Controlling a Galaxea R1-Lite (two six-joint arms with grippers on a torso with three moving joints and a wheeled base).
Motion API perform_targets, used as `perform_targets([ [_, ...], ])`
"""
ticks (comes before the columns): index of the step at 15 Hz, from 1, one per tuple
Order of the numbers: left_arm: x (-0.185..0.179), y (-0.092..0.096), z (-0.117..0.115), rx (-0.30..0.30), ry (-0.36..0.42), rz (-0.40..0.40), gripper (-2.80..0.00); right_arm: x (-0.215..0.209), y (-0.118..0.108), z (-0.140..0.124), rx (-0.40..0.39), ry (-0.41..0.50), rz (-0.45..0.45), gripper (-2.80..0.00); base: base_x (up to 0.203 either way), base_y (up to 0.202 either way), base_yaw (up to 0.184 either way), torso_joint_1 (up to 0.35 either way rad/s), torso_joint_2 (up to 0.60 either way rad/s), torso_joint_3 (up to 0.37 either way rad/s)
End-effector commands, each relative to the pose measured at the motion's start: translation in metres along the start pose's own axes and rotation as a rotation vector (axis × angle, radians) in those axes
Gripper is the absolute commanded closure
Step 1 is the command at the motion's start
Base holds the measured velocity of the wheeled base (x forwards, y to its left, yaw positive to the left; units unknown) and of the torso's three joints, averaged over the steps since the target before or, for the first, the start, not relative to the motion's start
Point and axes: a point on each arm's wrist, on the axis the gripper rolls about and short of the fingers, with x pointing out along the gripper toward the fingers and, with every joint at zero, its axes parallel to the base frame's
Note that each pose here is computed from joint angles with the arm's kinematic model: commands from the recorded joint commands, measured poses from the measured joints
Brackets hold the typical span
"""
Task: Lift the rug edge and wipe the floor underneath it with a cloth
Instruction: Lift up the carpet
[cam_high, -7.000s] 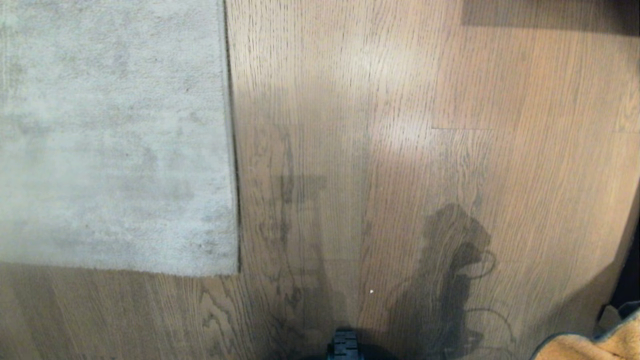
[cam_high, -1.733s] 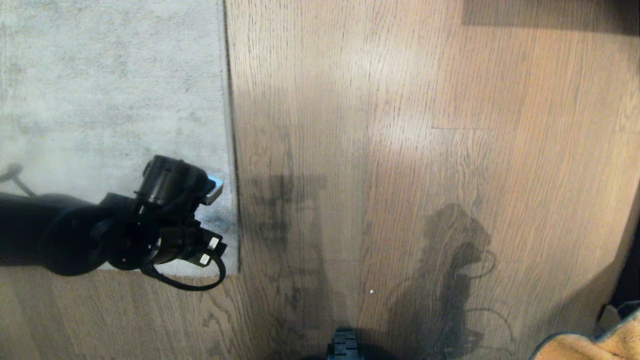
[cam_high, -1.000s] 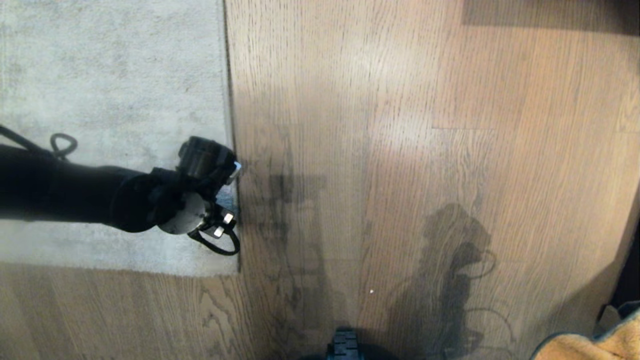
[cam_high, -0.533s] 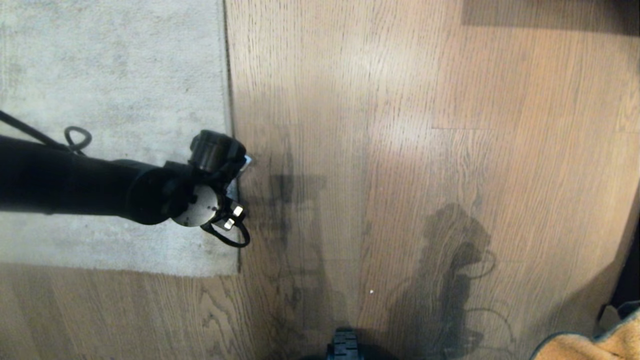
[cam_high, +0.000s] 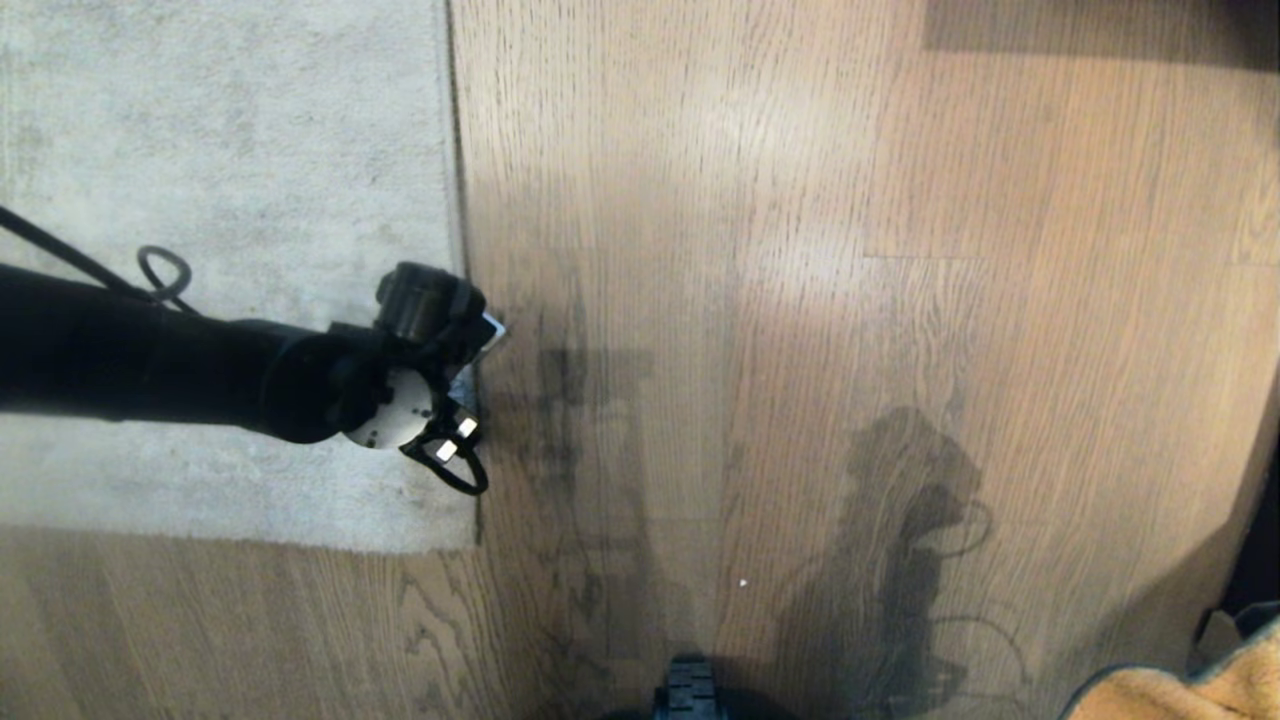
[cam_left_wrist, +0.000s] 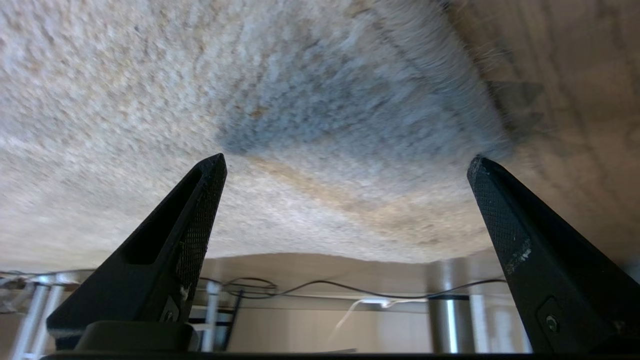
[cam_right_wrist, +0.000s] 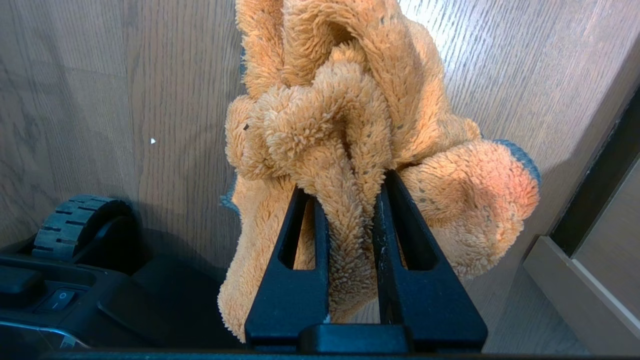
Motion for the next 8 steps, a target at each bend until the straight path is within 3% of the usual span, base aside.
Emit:
perform_targets([
  [1,0.002,0.002,0.0,0.03,0.005,0.009,-2.8,0.0,0.0,0.0,0.0,0.001,0.001,0.0,0.0,0.0,0.0,0.0,0.0,0.0],
  [4,0.004,0.008,0.0,0.059,0.006,0.019,-2.8,0.0,0.0,0.0,-0.002,0.001,0.001,0.0,0.0,0.0,0.0,0.0,0.0,0.0],
  [8,-0.001,0.011,0.011,0.033,-0.031,0.03,-2.8,0.0,0.0,0.0,-0.002,0.001,0.001,0.0,0.0,0.0,0.0,0.0,0.0,0.0],
])
